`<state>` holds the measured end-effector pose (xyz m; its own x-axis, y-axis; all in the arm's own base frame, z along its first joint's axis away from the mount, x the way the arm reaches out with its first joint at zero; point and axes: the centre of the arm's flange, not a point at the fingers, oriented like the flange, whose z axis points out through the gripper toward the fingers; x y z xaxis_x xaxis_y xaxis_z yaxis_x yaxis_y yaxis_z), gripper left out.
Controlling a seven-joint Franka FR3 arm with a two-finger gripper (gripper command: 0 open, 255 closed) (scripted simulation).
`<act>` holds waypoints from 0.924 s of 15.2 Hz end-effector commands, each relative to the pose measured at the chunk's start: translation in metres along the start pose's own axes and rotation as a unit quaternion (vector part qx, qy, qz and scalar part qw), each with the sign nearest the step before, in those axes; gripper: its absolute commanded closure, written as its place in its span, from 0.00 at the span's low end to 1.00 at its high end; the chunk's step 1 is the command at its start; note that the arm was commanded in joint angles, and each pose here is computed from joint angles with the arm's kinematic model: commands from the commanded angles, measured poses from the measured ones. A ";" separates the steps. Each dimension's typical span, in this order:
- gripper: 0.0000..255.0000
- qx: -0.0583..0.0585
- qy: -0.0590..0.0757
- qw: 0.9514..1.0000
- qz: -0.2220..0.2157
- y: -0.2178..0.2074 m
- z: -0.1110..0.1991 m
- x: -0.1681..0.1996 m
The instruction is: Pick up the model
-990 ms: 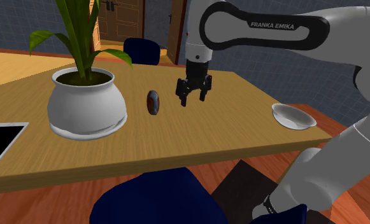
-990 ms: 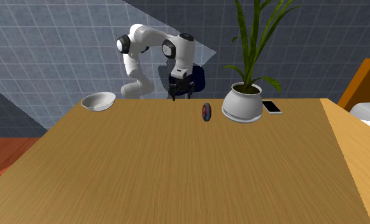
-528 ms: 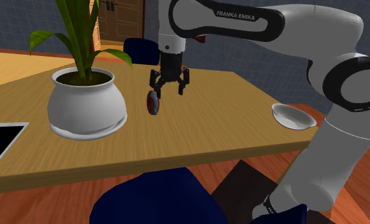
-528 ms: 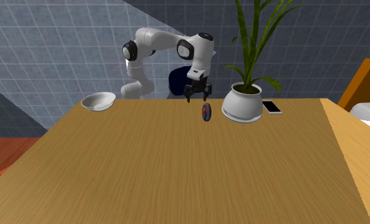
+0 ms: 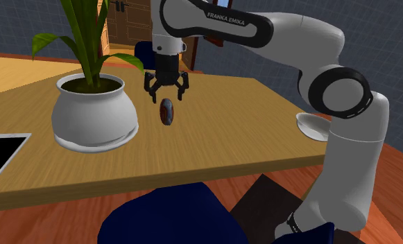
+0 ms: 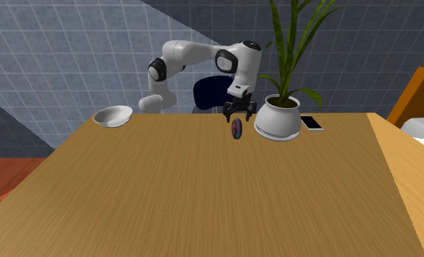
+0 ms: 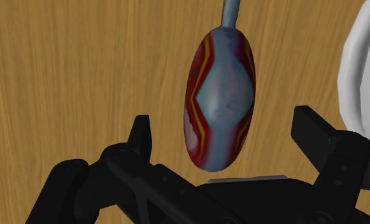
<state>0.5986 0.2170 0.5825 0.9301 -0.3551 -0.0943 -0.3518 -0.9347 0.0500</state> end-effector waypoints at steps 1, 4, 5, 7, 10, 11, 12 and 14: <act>0.00 0.000 0.000 1.000 0.001 -0.002 0.010 0.001; 0.00 0.000 0.000 1.000 0.001 -0.003 0.029 0.003; 0.00 0.000 0.000 1.000 0.001 -0.003 0.029 0.003; 1.00 0.000 0.000 1.000 0.001 -0.003 0.029 0.003; 1.00 0.000 0.000 1.000 0.001 -0.003 0.028 0.003; 1.00 0.000 0.000 1.000 0.001 -0.003 0.028 0.003; 1.00 0.000 0.000 1.000 0.001 -0.003 0.028 0.003; 1.00 0.000 0.000 1.000 0.001 -0.003 0.029 0.003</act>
<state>0.5990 0.2184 0.5545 0.9297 -0.3566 -0.0926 -0.3535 -0.9342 0.0487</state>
